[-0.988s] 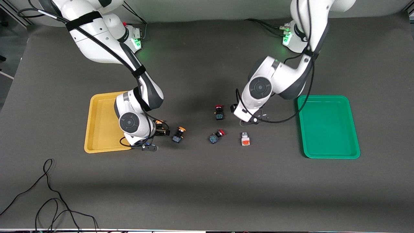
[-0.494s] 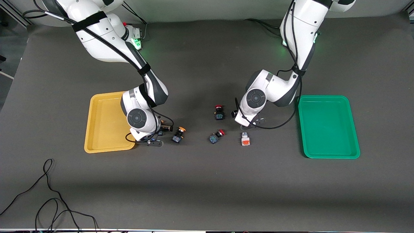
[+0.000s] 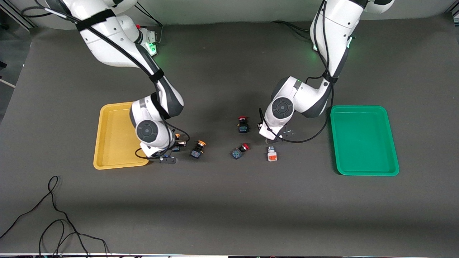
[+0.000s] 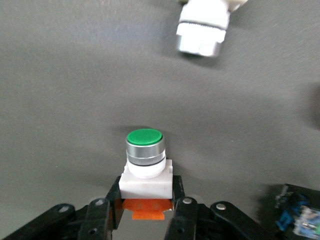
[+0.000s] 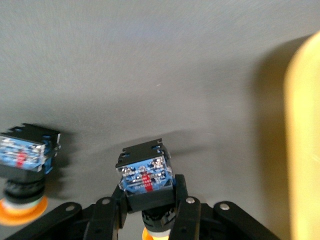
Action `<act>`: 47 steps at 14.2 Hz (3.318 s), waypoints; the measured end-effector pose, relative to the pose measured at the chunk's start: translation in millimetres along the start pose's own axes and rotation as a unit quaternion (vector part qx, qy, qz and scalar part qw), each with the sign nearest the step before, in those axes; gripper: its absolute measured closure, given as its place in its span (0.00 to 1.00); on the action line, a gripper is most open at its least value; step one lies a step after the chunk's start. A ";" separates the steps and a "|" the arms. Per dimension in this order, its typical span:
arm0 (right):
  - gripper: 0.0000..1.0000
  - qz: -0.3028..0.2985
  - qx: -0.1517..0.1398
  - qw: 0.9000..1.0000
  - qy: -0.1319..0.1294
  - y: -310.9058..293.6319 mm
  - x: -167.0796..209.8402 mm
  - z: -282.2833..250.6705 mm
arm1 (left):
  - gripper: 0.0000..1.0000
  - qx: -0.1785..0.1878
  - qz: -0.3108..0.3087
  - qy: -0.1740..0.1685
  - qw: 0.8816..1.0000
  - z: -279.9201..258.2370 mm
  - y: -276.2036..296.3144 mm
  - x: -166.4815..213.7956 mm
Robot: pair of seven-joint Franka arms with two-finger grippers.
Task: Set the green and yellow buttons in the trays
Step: 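Close the right gripper on the yellow button while the left gripper grasps the green button, then place the yellow button in the yellow tray while the left gripper places green, then grasp a second yellow button with the right gripper while the left grasps green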
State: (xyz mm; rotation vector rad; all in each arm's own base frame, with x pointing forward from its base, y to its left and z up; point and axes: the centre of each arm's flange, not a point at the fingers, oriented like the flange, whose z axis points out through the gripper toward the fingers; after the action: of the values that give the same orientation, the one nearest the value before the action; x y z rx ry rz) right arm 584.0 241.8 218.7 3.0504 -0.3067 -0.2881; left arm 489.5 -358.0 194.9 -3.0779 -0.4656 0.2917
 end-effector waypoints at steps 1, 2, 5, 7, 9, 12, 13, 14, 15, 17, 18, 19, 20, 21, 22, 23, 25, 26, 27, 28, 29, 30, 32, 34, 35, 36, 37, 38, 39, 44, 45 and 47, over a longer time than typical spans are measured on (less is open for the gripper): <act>0.60 0.005 -0.004 1.000 -0.012 5.1 4.6 -30.9 | 0.59 0.001 0.009 0.000 1.000 -18.8 1.4 1.5; 0.60 0.007 -0.008 1.000 -0.024 8.5 6.8 -66.6 | 0.59 0.005 0.032 -0.004 0.999 -45.1 0.0 3.2; 0.60 0.009 -0.011 0.999 -0.044 25.2 1.4 -173.1 | 0.59 0.001 0.099 -0.008 0.995 -136.7 -39.4 24.5; 0.60 0.012 0.001 0.999 -0.041 55.4 -0.8 -217.9 | 0.59 0.005 0.130 -0.030 0.991 -177.9 -98.9 51.0; 0.60 -0.001 0.021 0.999 -0.048 105.6 2.8 -238.6 | 0.59 0.001 0.159 -0.054 0.986 -195.3 -168.9 83.5; 0.60 -0.029 0.037 0.997 -0.064 203.4 13.4 -224.7 | 0.59 0.021 0.175 -0.055 0.983 -187.0 -261.0 127.8; 0.60 -0.037 0.042 0.996 -0.065 233.8 18.2 -210.1 | 0.59 0.031 0.176 -0.048 0.983 -174.7 -279.3 138.5; 0.60 -0.041 0.047 0.996 -0.061 257.6 23.5 -190.9 | 0.59 0.038 0.177 -0.038 0.983 -155.8 -290.8 147.6; 0.60 -0.041 0.049 0.996 -0.055 273.4 27.7 -167.4 | 0.59 0.046 0.180 -0.027 0.982 -129.7 -298.7 155.2; 0.60 -0.040 0.046 0.997 -0.042 279.0 31.6 -117.7 | 0.59 0.049 0.185 -0.015 0.981 -72.8 -307.2 164.6; 0.60 -0.040 0.042 0.998 -0.035 275.7 33.1 -91.6 | 0.59 0.048 0.185 -0.016 0.981 -49.5 -309.2 167.4; 0.60 -0.039 0.039 0.998 -0.030 271.8 34.5 -66.8 | 0.59 0.046 0.185 -0.019 0.981 -33.9 -309.9 169.6; 0.60 -0.036 0.038 0.998 -0.029 268.7 36.1 -43.5 | 0.59 0.046 0.186 -0.020 0.981 -24.7 -310.2 171.2; 0.60 -0.035 0.034 0.998 -0.029 266.9 38.5 -24.2 | 0.59 0.046 0.186 -0.020 0.981 -21.4 -310.3 172.4; 0.60 -0.038 0.030 0.998 -0.028 266.1 41.8 -7.8 | 0.53 0.046 0.185 -0.019 0.981 -22.5 -311.1 174.0; 0.60 -0.043 0.027 0.998 -0.027 266.1 44.8 4.0 | 0.44 0.046 0.183 -0.016 0.982 -27.9 -313.1 177.1; 0.54 -0.045 0.023 0.998 -0.025 267.0 48.4 18.3 | 0.22 0.050 0.174 -0.024 0.983 -55.2 -319.2 185.0; 0.46 -0.046 0.022 0.998 -0.025 266.8 48.8 18.5 | 0.09 0.054 0.169 -0.032 0.984 -77.1 -320.8 189.2; 0.35 -0.047 0.024 0.998 -0.024 265.5 49.3 14.1 | 0.01 0.057 0.166 -0.036 0.984 -102.8 -320.7 193.1; 0.26 -0.049 0.028 0.998 -0.029 262.1 49.0 5.5 | 0.00 0.059 0.164 -0.036 0.984 -128.5 -318.9 196.4; 0.17 -0.050 0.038 0.997 -0.034 254.6 48.4 -8.7 | 0.00 0.058 0.164 -0.030 0.984 -152.6 -314.9 199.2; 0.06 -0.051 0.051 0.997 -0.038 240.9 46.7 -26.8 | 0.00 0.055 0.166 -0.020 0.984 -171.3 -308.7 200.9; 0.00 -0.051 0.065 0.996 -0.035 188.9 38.8 -73.0 | 0.00 0.033 0.168 -0.001 0.985 -193.1 -284.2 200.4; 0.00 -0.028 0.067 0.997 -0.012 114.1 23.0 -112.7 | 0.00 0.019 0.166 0.011 0.986 -202.7 -239.5 192.5; 0.00 -0.019 0.070 0.997 -0.007 74.3 11.2 -120.9 | 0.00 0.018 0.166 0.018 0.986 -204.2 -208.4 187.0; 0.00 -0.009 0.077 0.997 -0.008 30.1 -2.4 -121.0 | 0.00 0.018 0.165 0.024 0.986 -202.8 -171.6 180.0; 0.00 0.007 0.084 0.996 -0.012 -12.2 -13.8 -113.1 | 0.00 0.019 0.165 0.026 0.986 -196.8 -135.6 171.6; 0.00 0.023 0.089 0.996 -0.011 -47.0 -20.5 -99.1 | 0.00 0.019 0.165 0.027 0.986 -187.2 -103.7 162.8; 0.00 0.036 0.089 0.995 -0.006 -71.5 -22.7 -79.4 | 0.00 0.018 0.162 0.031 0.986 -175.6 -74.8 153.8; 0.00 0.091 0.092 0.992 0.000 -75.4 8.6 19.8 | 0.00 0.003 0.127 0.054 0.990 -118.6 21.2 108.6; 0.00 0.096 0.092 0.991 0.001 -74.8 11.3 28.0 | 0.00 0.003 0.119 0.054 0.991 -104.8 30.7 103.8; 0.04 0.100 0.097 0.990 0.003 -77.5 13.1 34.8 | 0.00 0.001 0.110 0.053 0.993 -72.3 37.3 107.1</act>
State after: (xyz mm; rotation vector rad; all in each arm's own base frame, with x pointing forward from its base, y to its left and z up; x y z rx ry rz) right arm 604.8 313.5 176.1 3.1717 -0.6725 -0.2521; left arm 614.4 -361.1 244.9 -3.1240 -0.1229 0.1304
